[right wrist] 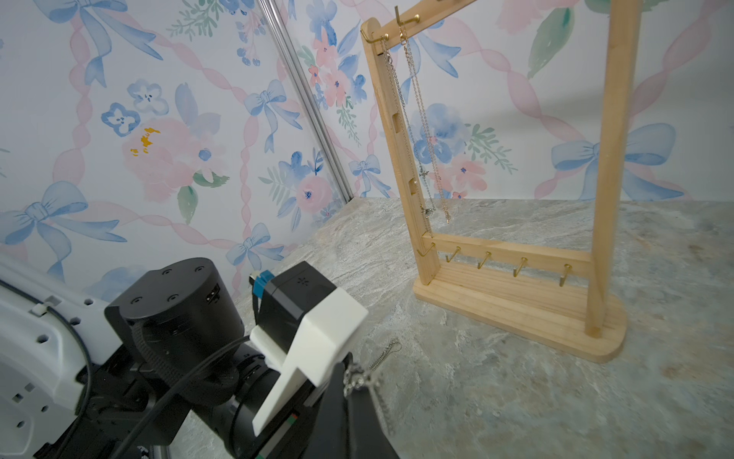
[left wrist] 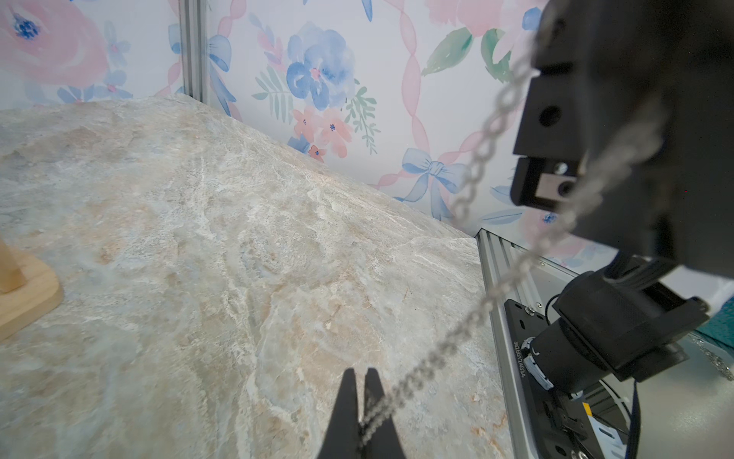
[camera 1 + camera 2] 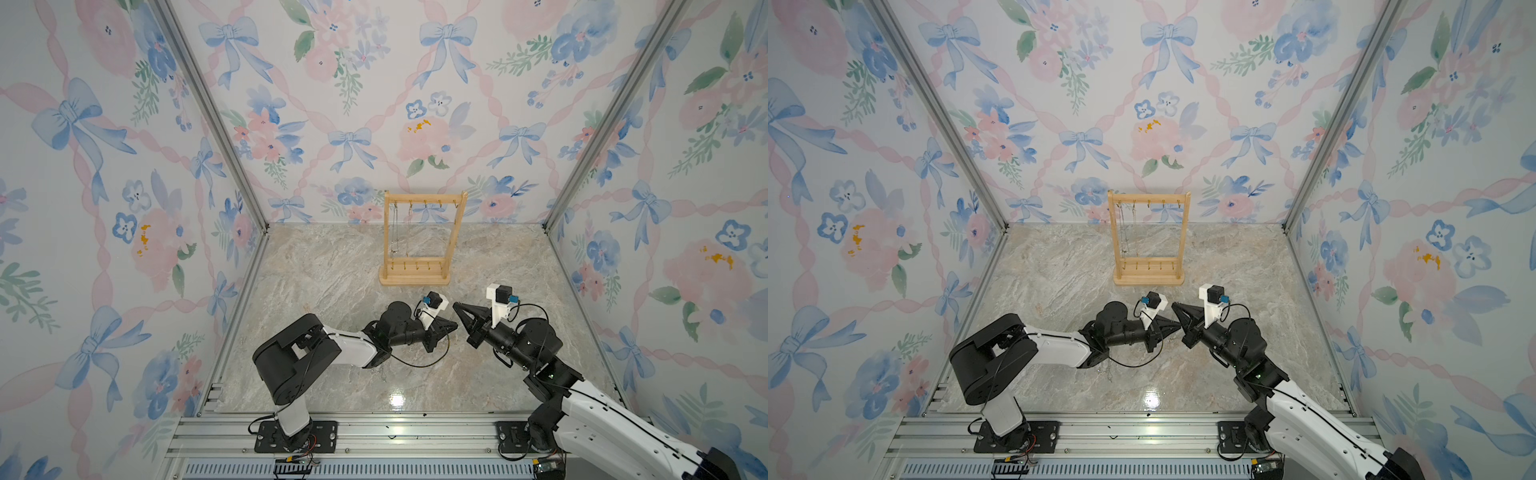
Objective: Take the necklace off the jewelry display stand
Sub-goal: Place the necklace at the center of the board.
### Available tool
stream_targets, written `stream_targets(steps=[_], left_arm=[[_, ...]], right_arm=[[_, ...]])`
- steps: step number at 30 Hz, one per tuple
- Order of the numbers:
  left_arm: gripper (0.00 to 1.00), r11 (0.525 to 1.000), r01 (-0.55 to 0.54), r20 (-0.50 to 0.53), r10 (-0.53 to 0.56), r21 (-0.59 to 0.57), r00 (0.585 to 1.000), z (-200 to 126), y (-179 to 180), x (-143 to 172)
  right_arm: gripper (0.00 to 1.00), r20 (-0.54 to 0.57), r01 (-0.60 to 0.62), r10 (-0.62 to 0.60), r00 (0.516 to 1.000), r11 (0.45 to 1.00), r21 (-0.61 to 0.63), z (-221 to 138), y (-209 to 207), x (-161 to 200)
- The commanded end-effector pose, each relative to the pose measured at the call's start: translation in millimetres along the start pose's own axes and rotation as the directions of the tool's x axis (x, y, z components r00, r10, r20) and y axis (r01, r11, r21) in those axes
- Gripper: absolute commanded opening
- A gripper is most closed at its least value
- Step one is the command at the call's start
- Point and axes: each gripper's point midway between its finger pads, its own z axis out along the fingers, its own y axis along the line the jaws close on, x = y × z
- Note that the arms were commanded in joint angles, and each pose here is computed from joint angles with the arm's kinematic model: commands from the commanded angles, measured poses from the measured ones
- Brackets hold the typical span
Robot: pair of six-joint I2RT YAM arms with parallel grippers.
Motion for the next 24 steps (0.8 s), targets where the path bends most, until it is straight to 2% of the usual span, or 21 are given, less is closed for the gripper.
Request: stream_targets(steps=[1, 9, 10, 24], left_arm=[[0.0, 1.0, 0.003, -0.017, -0.003, 0.01, 1.0, 3, -1, 5], [0.0, 1.0, 0.021, -0.011, -0.021, 0.001, 1.0, -2, -4, 3], [0.0, 0.999, 0.037, -0.031, -0.037, -0.011, 0.999, -7, -3, 14], [0.0, 0.982, 0.141, -0.059, -0.149, -0.126, 0.987, -59, -14, 53]], right_arm=[[0.0, 0.007, 0.005, -0.005, 1.0, 1.0, -0.017, -1, 5, -2], [0.0, -0.004, 0.003, -0.003, 1.0, 1.0, -0.016, 1, 5, 0], [0.0, -0.008, 0.002, -0.002, 1.0, 1.0, -0.018, 2, 6, 1], [0.0, -0.133, -0.035, 0.025, 0.991, 0.997, -0.072, 22, 27, 29]])
